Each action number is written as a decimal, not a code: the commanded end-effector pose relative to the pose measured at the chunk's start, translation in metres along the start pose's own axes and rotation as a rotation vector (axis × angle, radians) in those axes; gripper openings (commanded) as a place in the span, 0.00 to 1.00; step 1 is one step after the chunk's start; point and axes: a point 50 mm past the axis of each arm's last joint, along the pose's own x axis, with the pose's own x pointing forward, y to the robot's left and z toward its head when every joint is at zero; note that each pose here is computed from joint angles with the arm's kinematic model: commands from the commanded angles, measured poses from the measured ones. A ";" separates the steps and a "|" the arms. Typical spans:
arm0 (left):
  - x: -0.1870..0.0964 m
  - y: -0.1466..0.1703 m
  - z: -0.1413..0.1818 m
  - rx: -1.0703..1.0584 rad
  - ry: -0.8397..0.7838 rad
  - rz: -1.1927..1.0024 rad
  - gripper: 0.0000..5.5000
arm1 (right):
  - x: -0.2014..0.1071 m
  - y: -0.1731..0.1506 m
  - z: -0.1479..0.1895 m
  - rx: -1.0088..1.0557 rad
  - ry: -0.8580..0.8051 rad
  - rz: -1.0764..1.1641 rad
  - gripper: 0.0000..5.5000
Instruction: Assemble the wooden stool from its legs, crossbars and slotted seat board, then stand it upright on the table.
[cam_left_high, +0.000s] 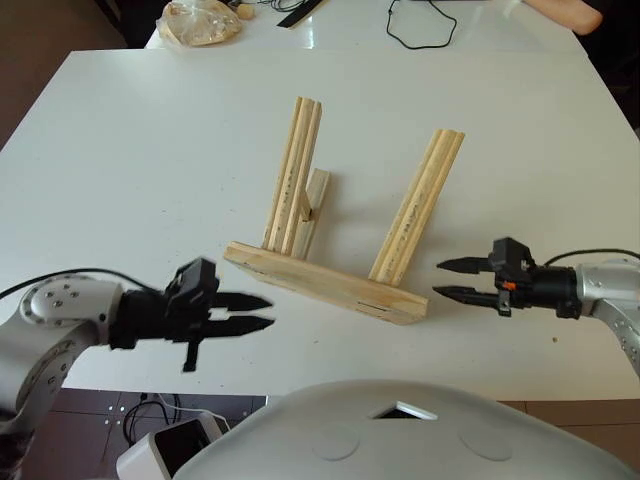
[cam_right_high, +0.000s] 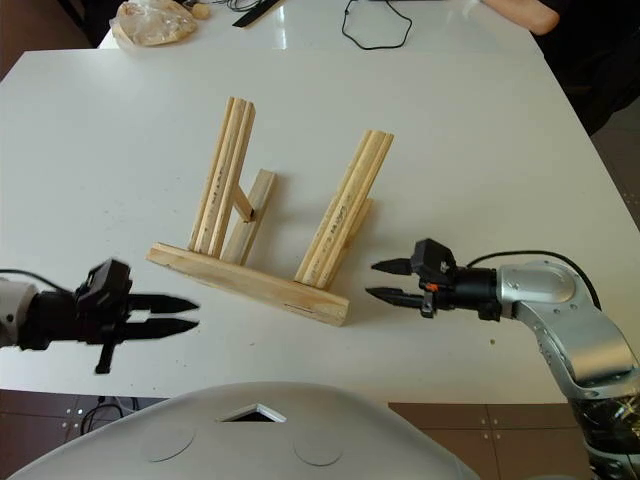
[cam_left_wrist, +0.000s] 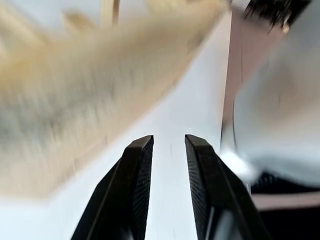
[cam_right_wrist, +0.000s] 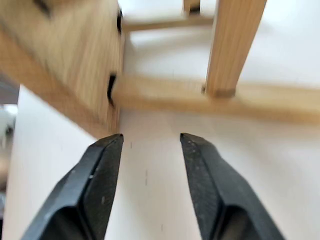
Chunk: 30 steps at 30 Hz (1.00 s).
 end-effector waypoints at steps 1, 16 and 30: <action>-0.016 0.027 -0.038 0.050 0.135 0.167 0.21 | 0.015 0.027 -0.006 -0.040 0.003 0.107 0.46; 0.001 0.041 -0.059 0.103 0.117 0.218 0.21 | 0.043 0.042 0.018 -0.121 -0.125 0.101 0.60; 0.017 0.054 -0.032 0.204 -0.031 0.268 0.21 | 0.075 0.031 0.015 -0.108 -0.200 0.020 0.54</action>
